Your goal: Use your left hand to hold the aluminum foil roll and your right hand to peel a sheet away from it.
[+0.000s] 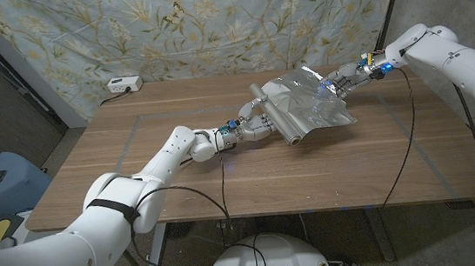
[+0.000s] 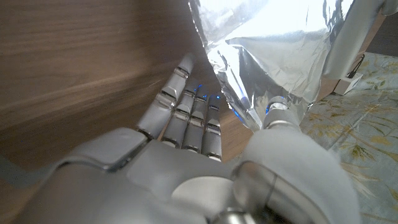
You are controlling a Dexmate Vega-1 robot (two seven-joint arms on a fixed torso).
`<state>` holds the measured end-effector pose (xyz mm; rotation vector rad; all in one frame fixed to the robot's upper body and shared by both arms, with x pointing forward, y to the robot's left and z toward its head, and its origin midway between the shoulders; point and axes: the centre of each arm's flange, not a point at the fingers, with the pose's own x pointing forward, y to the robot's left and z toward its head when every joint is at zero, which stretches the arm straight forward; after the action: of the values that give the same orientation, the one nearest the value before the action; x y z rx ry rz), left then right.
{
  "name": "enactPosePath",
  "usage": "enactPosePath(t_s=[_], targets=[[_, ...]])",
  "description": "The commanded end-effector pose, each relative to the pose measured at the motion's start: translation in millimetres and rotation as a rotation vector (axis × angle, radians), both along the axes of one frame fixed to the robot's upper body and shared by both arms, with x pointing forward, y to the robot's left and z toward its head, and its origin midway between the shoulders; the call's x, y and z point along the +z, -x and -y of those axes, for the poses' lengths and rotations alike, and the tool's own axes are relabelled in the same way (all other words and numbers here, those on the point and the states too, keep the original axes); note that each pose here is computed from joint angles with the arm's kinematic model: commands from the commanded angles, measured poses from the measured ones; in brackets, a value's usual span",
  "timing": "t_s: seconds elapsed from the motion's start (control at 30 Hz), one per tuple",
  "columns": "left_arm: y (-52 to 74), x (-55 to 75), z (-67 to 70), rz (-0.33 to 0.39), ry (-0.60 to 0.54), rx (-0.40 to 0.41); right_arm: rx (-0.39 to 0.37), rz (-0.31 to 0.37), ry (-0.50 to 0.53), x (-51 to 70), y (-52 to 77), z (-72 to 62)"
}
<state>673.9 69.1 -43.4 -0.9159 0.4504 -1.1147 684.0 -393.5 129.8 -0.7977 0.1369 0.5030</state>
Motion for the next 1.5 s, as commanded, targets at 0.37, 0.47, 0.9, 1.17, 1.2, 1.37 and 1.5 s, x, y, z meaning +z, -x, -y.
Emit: enactPosePath(t_s=[0.37, 0.47, 0.9, 1.17, 1.2, 1.37, 1.5], targets=[[0.9, -4.7, 1.9, -0.008, 0.007, -0.002, -0.011, 0.017, 0.060, -7.3, -3.7, -28.1], [0.8, -5.4, 1.8, -0.011, 0.009, 0.000, -0.019, 0.025, 0.057, -7.0, -4.1, -29.1], [1.0, -7.6, 5.7, -0.013, 0.009, -0.006, -0.060, 0.040, 0.042, -3.4, 3.0, -23.4], [1.9, -8.0, 7.8, -0.010, 0.004, -0.010, -0.077, 0.038, 0.045, -0.1, 8.9, -20.1], [2.0, -8.0, 7.9, -0.010, 0.003, -0.011, -0.082, 0.036, 0.043, 0.5, 9.7, -19.7], [2.2, -7.3, 7.9, -0.007, -0.001, -0.012, -0.097, 0.043, 0.046, 3.0, 12.5, -16.9], [1.5, -6.5, 8.0, -0.005, -0.002, -0.013, -0.112, 0.045, 0.047, 5.8, 14.8, -12.8]])
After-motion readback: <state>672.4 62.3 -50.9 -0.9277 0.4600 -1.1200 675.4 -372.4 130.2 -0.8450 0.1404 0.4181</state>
